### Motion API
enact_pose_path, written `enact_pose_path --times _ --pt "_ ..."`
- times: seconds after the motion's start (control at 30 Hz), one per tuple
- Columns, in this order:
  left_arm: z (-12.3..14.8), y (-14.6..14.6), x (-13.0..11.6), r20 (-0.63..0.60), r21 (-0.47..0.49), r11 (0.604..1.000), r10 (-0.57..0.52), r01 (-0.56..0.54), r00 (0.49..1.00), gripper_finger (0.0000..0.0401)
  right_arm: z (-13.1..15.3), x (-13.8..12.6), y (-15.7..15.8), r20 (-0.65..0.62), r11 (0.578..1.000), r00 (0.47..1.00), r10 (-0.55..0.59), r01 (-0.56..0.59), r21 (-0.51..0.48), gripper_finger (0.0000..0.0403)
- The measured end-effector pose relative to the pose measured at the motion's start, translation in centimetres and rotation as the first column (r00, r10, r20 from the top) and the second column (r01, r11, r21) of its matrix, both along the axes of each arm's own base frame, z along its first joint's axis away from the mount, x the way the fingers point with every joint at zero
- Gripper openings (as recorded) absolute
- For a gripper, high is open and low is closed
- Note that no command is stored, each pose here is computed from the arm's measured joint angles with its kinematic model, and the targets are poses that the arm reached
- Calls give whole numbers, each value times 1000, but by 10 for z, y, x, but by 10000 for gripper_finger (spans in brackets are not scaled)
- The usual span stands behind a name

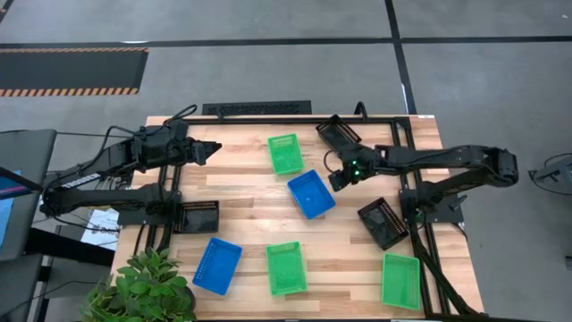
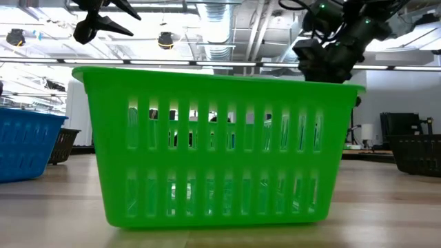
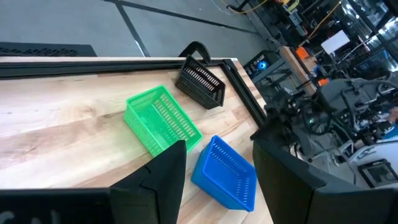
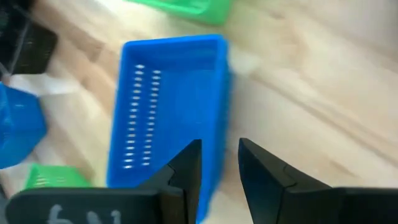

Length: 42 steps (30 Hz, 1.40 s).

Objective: Stack baskets by color
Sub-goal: Stack the bottom right black bin on the top black bin

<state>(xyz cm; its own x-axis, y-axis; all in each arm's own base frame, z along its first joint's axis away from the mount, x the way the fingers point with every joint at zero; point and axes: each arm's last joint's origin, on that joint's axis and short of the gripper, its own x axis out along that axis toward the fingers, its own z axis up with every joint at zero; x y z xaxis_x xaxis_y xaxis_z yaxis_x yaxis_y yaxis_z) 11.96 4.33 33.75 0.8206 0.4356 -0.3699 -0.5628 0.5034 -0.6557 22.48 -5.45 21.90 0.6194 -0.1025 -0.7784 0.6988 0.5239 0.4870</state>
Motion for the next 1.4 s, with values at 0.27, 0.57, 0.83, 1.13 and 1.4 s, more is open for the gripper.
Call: enact_pose_path --times 0.27,0.57,0.83,1.13,1.4 --pt "0 0 0 0 0 1000 0 0 1000 174 1 -28 -10 -166 998 985 -33 24 -59 117" --pt "0 0 0 -1 2 1000 5 -5 1000 174 -6 -46 -10 -360 996 932 -54 25 -85 117" --pt "0 1 0 -4 8 1000 21 -21 1000 174 -10 -56 5 -485 999 874 -33 24 -23 117" --pt "0 1 0 -5 9 1000 23 -22 1000 174 -11 -68 32 -618 998 784 56 -31 50 117" --pt "-2 0 -1 -26 3 1000 24 -24 999 174 -10 -74 50 -660 996 746 91 -81 45 147"
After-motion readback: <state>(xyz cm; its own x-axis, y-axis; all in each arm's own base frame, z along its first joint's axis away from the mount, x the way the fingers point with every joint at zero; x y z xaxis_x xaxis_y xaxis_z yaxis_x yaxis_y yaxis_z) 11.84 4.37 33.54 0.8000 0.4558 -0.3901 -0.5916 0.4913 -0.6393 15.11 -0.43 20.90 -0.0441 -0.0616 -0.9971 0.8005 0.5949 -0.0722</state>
